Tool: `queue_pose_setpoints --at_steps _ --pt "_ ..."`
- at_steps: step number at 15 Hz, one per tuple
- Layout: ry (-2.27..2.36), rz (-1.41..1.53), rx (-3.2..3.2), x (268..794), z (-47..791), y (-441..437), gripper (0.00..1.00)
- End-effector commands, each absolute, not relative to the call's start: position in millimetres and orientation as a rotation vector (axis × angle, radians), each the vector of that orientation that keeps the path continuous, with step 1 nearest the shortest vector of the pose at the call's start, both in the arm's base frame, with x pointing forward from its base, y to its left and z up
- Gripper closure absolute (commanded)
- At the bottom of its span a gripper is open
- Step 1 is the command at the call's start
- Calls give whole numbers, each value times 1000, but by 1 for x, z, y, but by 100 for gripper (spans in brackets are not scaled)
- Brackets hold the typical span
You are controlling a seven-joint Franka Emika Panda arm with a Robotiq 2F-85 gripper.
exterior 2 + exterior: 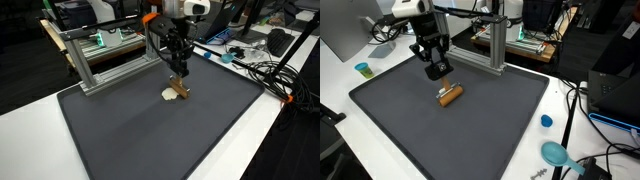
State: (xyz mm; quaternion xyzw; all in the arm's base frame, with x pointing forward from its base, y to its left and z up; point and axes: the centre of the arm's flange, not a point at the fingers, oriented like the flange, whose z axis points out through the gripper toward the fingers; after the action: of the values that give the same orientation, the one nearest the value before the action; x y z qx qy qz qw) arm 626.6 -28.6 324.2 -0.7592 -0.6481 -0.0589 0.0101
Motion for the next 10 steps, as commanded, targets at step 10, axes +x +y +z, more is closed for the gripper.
queue_pose_setpoints --at_steps 10 --pt "-2054 6 -2416 628 318 -46 79"
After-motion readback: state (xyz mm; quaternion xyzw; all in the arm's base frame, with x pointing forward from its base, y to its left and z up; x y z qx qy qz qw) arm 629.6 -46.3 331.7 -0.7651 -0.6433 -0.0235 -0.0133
